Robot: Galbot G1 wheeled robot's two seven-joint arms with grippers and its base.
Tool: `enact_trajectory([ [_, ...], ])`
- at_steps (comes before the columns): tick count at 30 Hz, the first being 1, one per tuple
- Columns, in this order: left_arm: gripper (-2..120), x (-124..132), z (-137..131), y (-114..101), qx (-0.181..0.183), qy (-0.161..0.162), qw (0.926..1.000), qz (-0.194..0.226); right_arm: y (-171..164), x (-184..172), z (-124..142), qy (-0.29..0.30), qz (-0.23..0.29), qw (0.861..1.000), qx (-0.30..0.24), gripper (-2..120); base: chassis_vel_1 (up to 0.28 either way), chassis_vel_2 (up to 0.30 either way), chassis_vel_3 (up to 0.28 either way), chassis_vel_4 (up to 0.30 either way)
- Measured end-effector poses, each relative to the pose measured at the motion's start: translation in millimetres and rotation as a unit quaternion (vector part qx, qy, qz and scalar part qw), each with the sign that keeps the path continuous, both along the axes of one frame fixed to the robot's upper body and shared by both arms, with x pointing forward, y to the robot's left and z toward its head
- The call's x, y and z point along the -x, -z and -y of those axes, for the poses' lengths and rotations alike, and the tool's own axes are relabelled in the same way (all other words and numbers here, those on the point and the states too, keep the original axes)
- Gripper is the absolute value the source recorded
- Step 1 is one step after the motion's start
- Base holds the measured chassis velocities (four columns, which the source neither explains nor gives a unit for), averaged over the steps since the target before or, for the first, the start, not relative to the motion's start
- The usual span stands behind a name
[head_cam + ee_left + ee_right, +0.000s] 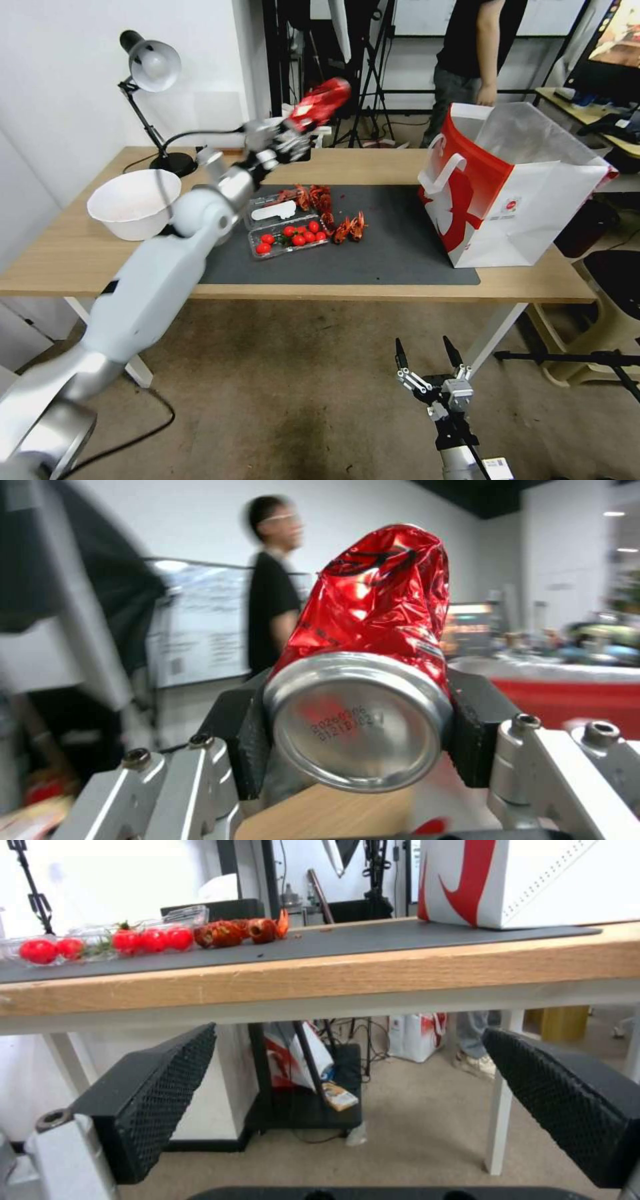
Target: Pick up the trash from the table and place it into the takeout bag.
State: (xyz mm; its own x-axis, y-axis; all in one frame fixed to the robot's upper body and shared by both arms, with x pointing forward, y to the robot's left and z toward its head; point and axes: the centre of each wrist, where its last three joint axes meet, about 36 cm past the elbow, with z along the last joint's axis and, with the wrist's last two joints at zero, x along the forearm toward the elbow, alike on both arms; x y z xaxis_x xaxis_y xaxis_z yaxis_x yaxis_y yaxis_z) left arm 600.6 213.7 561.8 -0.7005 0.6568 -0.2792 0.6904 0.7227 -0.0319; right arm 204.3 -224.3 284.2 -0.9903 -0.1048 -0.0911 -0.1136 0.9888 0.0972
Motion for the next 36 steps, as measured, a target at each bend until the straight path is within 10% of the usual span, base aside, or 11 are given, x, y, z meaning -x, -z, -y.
enact_trajectory([
  [13, 51, -4.7, 23.4, -13.0, -0.011, 0.028, 0.9995, 0.01, -0.6, 0.5, 0.8, 0.001, 0.0, 1.0, 0.001, 100, 0.0, 0.0, 0.0, 0.0],
  [20, 51, -19.0, 111.6, -61.2, -0.057, 0.11, 0.9913, 0.044, -3.0, 2.2, 4.8, 0.011, 0.004, 1.0, 0.003, 100, 0.0, 0.0, 0.0, 0.0],
  [30, 51, -32.8, 216.5, -94.9, -0.198, 0.121, 0.9666, 0.11, 1.0, 1.6, 2.8, 0.02, 0.006, 1.0, -0.002, 100, 0.0, 0.0, 0.0, 0.0],
  [32, 51, -39.9, 232.8, -103.7, -0.264, 0.091, 0.9458, 0.166, 1.5, 0.7, 2.8, 0.019, 0.007, 1.0, -0.002, 100, 0.0, 0.0, 0.0, 0.0],
  [36, 51, -43.5, 240.5, -108.7, -0.299, 0.082, 0.9272, 0.21, 1.9, 0.1, 4.8, 0.02, 0.007, 1.0, -0.001, 100, 0.0, 0.0, 0.0, 0.0],
])
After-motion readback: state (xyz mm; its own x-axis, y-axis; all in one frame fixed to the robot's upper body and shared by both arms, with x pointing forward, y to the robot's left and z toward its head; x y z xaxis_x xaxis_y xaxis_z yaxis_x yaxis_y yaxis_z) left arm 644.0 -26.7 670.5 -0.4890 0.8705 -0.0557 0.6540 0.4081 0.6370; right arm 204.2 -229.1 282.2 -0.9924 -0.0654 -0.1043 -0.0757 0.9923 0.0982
